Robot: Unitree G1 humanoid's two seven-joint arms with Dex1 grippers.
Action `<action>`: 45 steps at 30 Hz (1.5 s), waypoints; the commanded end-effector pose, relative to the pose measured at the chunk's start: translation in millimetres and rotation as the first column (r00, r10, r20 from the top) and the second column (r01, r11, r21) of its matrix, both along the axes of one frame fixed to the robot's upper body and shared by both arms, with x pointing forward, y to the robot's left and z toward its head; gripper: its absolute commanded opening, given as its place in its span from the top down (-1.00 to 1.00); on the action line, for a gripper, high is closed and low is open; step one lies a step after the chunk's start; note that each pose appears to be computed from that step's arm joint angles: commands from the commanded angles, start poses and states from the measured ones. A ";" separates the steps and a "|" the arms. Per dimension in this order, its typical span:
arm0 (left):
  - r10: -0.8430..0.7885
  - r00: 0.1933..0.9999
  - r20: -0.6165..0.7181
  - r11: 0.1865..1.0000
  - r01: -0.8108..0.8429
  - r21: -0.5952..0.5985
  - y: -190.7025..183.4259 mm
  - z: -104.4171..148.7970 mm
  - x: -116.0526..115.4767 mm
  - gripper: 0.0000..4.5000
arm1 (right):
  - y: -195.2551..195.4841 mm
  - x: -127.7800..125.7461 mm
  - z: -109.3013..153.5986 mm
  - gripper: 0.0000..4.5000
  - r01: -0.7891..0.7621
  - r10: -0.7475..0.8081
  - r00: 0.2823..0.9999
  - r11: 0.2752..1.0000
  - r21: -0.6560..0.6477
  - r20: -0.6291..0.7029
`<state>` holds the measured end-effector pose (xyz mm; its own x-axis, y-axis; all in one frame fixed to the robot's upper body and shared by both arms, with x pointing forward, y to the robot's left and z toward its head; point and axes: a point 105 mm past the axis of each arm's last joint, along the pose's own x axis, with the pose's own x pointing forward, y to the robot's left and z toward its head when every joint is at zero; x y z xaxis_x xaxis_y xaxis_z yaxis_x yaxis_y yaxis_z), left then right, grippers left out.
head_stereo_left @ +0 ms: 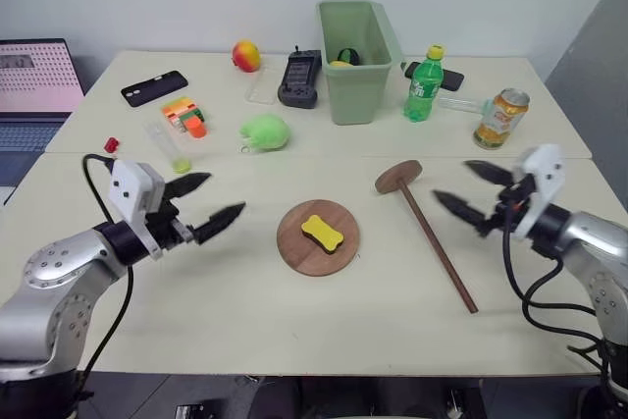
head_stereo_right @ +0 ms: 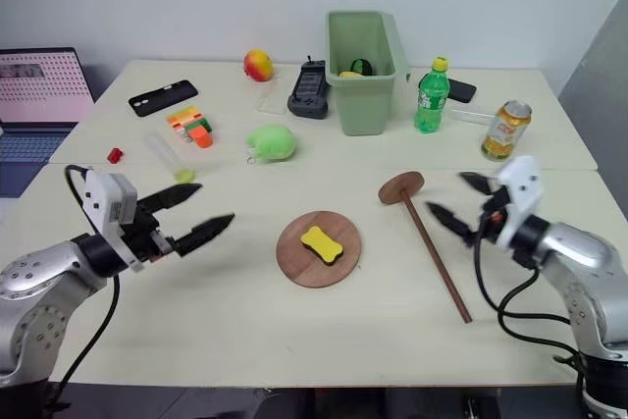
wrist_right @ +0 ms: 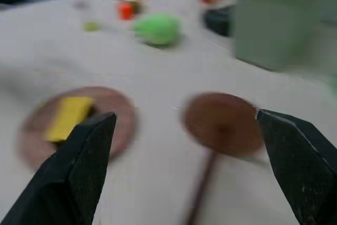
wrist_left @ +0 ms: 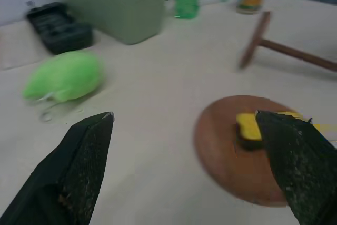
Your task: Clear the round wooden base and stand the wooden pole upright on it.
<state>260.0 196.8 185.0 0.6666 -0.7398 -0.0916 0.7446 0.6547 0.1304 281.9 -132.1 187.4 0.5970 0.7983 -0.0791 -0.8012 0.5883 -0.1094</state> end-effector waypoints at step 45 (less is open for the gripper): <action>-0.098 0.994 -0.054 0.994 0.095 -0.046 -29.7 -23.4 -74.7 -1.00 | 107.9 8.9 -66.3 0.42 -0.114 0.114 0.993 0.993 -0.027 -0.019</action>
